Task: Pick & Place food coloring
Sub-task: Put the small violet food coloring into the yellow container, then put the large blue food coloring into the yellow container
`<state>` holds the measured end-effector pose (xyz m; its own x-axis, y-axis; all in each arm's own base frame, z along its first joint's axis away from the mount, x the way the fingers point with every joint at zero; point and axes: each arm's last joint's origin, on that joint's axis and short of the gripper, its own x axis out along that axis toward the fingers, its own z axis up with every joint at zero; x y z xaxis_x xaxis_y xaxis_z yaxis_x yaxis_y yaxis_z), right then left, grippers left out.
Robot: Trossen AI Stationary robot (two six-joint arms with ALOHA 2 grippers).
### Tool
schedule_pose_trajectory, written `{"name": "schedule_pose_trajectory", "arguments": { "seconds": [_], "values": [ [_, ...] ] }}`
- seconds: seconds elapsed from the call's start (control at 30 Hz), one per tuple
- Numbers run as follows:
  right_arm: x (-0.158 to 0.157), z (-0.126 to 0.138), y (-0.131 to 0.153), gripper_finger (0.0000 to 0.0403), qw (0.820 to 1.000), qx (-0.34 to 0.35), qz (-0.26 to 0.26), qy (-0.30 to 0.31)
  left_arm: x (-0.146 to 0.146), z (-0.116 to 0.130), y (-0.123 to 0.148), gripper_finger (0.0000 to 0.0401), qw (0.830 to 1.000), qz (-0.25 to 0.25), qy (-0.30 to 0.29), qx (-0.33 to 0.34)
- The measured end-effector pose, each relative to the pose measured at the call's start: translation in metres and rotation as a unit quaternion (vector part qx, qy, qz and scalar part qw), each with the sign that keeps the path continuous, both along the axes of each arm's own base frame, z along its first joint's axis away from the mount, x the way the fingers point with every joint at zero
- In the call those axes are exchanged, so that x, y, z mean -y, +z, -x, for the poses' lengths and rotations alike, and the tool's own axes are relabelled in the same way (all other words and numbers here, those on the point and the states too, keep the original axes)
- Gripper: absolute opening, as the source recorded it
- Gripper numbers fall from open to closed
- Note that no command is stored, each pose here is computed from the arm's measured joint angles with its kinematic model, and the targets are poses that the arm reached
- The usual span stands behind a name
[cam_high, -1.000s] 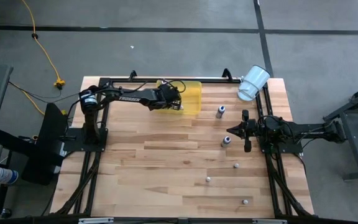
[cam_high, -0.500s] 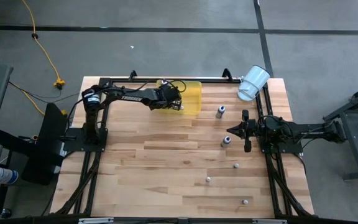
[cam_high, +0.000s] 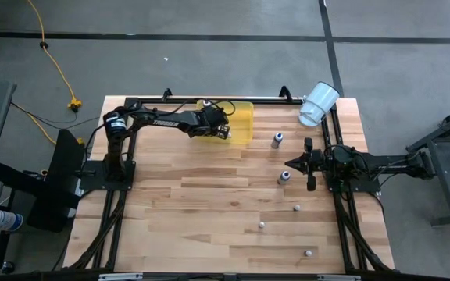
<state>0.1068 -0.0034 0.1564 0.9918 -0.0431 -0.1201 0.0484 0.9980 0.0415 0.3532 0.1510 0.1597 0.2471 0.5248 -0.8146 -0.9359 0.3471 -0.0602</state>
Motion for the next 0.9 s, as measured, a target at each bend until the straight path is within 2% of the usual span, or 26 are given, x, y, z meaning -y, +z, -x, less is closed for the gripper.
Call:
{"name": "schedule_pose_trajectory", "arguments": {
  "seconds": [0.2, 0.33, 0.67, 0.9],
  "values": [
    [0.0, 0.0, 0.0, 0.0, 1.0, 0.0, 0.0, 0.0, 0.0, 0.0, -0.002, 0.0128, 1.0, 0.001, -0.022, -0.012],
    [0.0, 0.0, 0.0, 0.0, 1.0, 0.0, 0.0, 0.0, 0.0, 0.0, -0.001, 0.0155, 1.0, 0.0, -0.025, -0.013],
    [0.0, 0.0, 0.0, 0.0, 1.0, 0.0, 0.0, 0.0, -0.002, -0.006, 0.012, 0.0162, 0.997, -0.022, -0.067, -0.023],
    [0.0, 0.0, 0.0, 0.0, 1.0, 0.0, 0.0, 0.0, -0.004, -0.015, 0.026, 0.0162, 0.996, -0.028, -0.088, -0.005]
  ]
}}
